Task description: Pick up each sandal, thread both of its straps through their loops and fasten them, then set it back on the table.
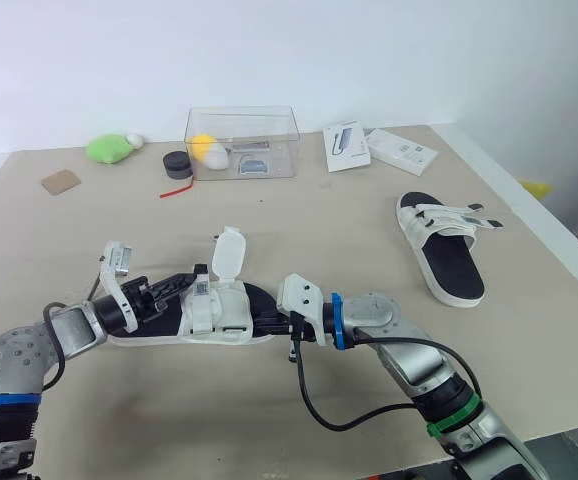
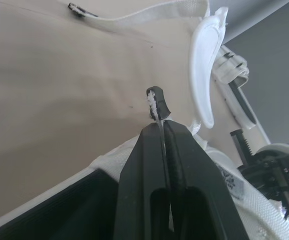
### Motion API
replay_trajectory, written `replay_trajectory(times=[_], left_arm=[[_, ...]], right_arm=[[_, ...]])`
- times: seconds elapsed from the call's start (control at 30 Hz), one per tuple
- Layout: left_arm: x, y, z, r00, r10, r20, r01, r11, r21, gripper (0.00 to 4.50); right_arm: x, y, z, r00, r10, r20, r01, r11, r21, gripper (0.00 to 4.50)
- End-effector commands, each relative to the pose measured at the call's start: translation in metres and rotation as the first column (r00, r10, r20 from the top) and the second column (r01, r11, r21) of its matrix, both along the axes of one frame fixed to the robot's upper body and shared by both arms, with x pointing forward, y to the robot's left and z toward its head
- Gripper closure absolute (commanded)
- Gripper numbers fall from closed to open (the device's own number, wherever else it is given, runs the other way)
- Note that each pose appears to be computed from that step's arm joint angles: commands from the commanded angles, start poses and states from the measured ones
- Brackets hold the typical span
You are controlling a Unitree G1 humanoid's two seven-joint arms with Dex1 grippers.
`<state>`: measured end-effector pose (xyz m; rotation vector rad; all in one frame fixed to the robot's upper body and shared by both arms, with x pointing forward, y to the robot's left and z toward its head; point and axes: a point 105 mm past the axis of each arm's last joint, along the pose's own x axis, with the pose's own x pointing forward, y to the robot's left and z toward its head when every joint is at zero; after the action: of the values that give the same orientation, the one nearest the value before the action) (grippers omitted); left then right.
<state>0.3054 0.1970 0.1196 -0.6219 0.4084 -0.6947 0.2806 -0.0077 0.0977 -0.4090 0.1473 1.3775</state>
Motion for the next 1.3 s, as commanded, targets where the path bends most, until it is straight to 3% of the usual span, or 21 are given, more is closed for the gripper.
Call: replay_trajectory(times=[0.03,0.17,0.27,0.43,0.53,0.63,0.77,0.97,1.3], left_arm=[[0.000,0.009,-0.003,0.999,0.036,0.009,-0.036,0.999,0.038,4.41],[-0.002,0.010,-0.008,1.000,0.022,-0.011,-0.021,0.998,0.054,4.41],[-0.004,0.014,-0.012,1.000,0.018,-0.021,-0.016,0.997,0.077,3.64],[0.006,0.034,0.002,0.996,0.084,0.032,-0.086,0.994,0.069,1.62],[0.013,0.038,0.016,0.993,0.089,0.071,-0.094,0.994,0.064,0.18],[0.025,0.038,0.038,0.986,0.106,0.125,-0.111,0.993,0.034,0.08],[0.038,0.022,0.049,0.991,0.097,0.097,-0.098,0.995,0.006,0.08],[0.050,-0.017,0.060,0.994,0.006,-0.106,-0.030,0.973,-0.228,0.08],[0.065,-0.052,0.065,0.970,-0.033,-0.242,-0.066,0.919,-0.389,0.08]], right_arm=[[0.001,-0.005,-0.017,0.999,-0.024,-0.041,0.021,0.998,-0.059,4.50],[0.001,-0.004,-0.017,0.999,-0.022,-0.042,0.019,0.998,-0.058,4.50],[0.000,-0.004,-0.017,0.999,-0.021,-0.043,0.018,0.998,-0.057,4.50],[0.000,-0.004,-0.018,0.999,-0.023,-0.045,0.020,0.998,-0.055,4.50],[0.000,-0.004,-0.018,0.999,-0.022,-0.046,0.020,0.998,-0.054,4.50],[0.000,-0.003,-0.017,0.999,-0.021,-0.046,0.018,0.998,-0.053,4.50],[0.000,-0.003,-0.018,0.999,-0.022,-0.049,0.019,0.999,-0.051,4.50],[0.001,-0.003,-0.017,0.998,-0.028,-0.047,0.026,0.998,-0.051,4.50],[0.002,-0.003,-0.017,0.998,-0.036,-0.046,0.034,0.998,-0.048,4.50]])
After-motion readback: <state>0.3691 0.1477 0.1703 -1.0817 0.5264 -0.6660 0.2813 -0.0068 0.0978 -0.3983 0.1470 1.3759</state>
